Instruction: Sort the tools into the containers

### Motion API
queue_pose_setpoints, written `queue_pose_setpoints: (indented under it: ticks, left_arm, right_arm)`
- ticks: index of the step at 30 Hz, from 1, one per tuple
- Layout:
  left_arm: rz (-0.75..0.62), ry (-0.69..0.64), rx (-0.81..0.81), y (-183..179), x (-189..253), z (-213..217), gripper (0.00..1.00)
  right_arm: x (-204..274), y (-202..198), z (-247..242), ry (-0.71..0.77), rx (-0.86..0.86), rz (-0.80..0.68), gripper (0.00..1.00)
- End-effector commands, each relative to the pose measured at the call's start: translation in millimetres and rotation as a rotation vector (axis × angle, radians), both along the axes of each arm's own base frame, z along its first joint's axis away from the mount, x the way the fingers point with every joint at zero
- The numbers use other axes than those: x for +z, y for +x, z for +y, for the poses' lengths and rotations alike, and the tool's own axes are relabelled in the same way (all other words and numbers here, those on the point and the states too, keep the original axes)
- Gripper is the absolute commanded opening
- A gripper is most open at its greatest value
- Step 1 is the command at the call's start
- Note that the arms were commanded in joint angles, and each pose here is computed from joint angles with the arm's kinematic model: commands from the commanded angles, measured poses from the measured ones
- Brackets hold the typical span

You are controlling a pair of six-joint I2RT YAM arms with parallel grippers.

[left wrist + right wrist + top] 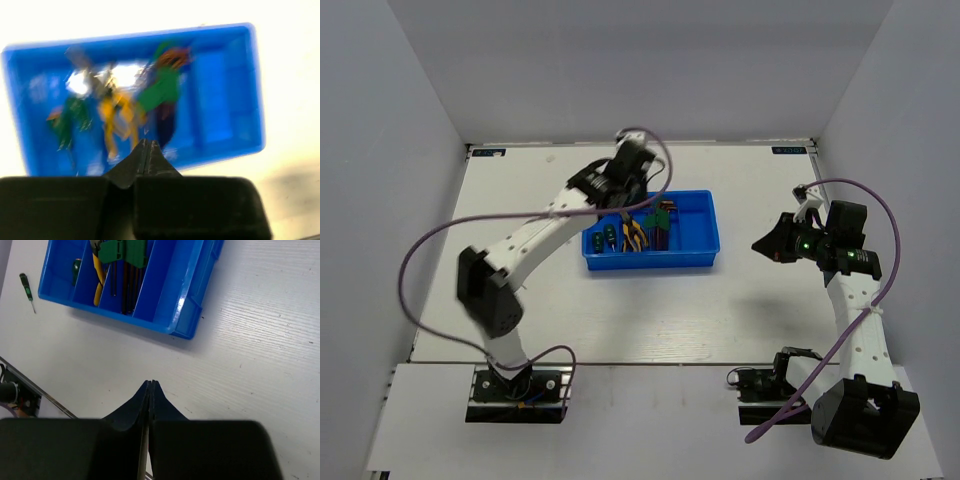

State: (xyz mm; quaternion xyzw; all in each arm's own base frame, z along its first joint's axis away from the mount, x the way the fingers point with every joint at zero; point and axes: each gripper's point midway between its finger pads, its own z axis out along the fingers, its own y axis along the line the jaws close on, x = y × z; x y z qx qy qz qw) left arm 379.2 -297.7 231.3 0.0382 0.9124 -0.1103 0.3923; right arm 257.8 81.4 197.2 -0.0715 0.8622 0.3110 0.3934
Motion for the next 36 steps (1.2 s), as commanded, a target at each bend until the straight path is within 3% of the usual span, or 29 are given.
queue_pose_setpoints:
  ticks: [1,3,4,5,6,7,8,12,17,20,23,25,36]
  left_arm:
    - [-0.008,-0.071,0.234,-35.2,6.5,69.5,0.00]
    - [0.041,-0.039,0.356,-53.9,-20.2,109.9,0.00]
    - [0.101,-0.001,0.405,-69.4,-32.5,131.0,0.01]
    - [0.125,0.009,0.444,-78.0,-36.6,146.9,0.28]
    - [0.159,0.068,0.510,-84.7,-52.3,172.8,0.42]
    - [0.213,0.108,0.575,-98.0,-62.8,189.3,0.55]
    - [0.234,0.128,0.595,-101.7,-68.0,197.9,0.75]
    - [0.245,0.145,0.700,-106.5,-79.9,230.8,1.00]
    - [0.411,0.171,0.816,-100.1,-135.2,270.3,0.99]
    - [0.425,0.146,0.866,-88.1,-142.2,296.4,0.94]
    - [0.383,0.084,0.897,-57.2,-133.3,321.3,0.82]
    - [0.435,0.108,0.925,-52.3,-143.3,334.1,0.75]
    - [0.550,0.138,1.014,-72.2,-183.4,388.5,0.80]
  right_arm:
    - [2.3,-3.2,2.1,0.009,0.021,-0.021,0.00]
    - [1.0,-2.8,1.9,-0.012,0.043,-0.041,0.00]
    - [1.7,-2.7,1.5,-0.018,0.039,-0.041,0.42]
    - [-0.8,-1.9,1.0,-0.017,0.042,-0.025,0.62]
    - [-3.6,-3.4,0.9,-0.020,0.045,-0.007,0.75]
    - [-0.1,-1.8,0.2,-0.024,0.043,-0.012,0.78]
    - [-2.7,-1.7,0.5,-0.021,0.047,0.002,0.78]
    - [-4.7,-2.0,0.8,-0.019,0.052,0.011,0.70]
    - [-1.6,-3.7,0.2,-0.021,0.043,-0.001,0.68]
    - [-1.9,-4.4,0.0,-0.023,0.043,-0.003,0.68]
    - [-1.3,-4.4,0.2,-0.021,0.044,0.000,0.68]
    - [-0.5,-3.8,-1.1,-0.027,0.039,-0.003,0.68]
    - [-1.2,-3.0,-3.5,-0.040,0.035,-0.004,0.68]
